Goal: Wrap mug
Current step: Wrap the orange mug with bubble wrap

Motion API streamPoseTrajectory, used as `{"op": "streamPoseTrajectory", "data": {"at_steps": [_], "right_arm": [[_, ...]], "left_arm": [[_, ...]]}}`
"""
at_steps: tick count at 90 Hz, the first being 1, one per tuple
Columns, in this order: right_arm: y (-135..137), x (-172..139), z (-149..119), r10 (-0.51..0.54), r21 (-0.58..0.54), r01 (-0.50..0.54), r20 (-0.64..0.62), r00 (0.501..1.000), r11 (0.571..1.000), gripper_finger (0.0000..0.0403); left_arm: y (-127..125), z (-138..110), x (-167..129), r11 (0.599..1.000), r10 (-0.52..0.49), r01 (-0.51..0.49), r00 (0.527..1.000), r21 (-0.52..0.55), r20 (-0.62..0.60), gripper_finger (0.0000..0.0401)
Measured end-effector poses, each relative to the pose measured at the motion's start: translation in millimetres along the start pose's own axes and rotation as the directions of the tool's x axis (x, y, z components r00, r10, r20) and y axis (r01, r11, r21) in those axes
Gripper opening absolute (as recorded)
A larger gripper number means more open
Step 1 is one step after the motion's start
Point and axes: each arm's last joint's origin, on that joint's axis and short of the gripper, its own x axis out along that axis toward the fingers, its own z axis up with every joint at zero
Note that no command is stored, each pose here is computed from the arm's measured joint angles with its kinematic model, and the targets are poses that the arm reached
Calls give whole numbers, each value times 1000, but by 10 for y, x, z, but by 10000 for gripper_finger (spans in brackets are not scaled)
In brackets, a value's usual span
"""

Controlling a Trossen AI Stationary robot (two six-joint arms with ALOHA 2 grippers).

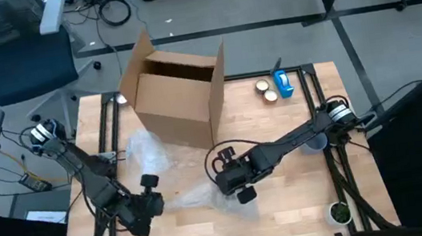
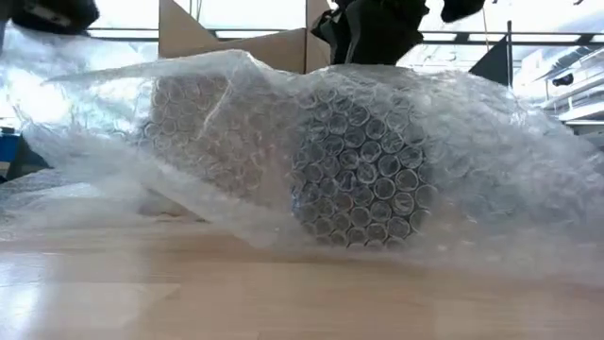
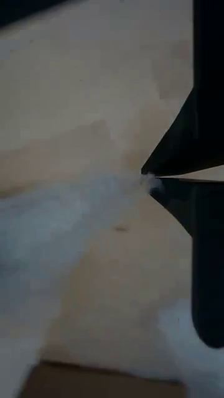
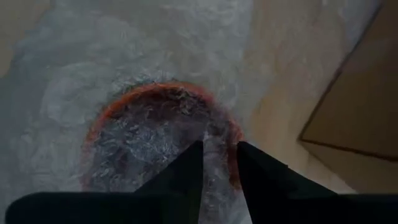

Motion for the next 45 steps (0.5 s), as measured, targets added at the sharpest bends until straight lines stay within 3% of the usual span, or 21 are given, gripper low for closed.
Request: {"op": "streamPoseTrajectory", "data": {"at_steps": [17, 35, 45], "right_arm": [[-45, -120, 97, -7, 6, 7, 41, 999, 1000, 75], [-18, -302, 181, -19, 119, 12, 61, 998, 993, 75], [145, -410, 267, 58, 201, -85, 135, 989, 976, 75]], "left_arm": [[-2, -126, -23, 994, -8, -5, 992, -105, -125, 0], [-151, -136, -67, 992, -66, 59, 996, -113, -58, 0], [-216, -111, -84, 991, -76, 77, 997, -111, 13, 0]]}}
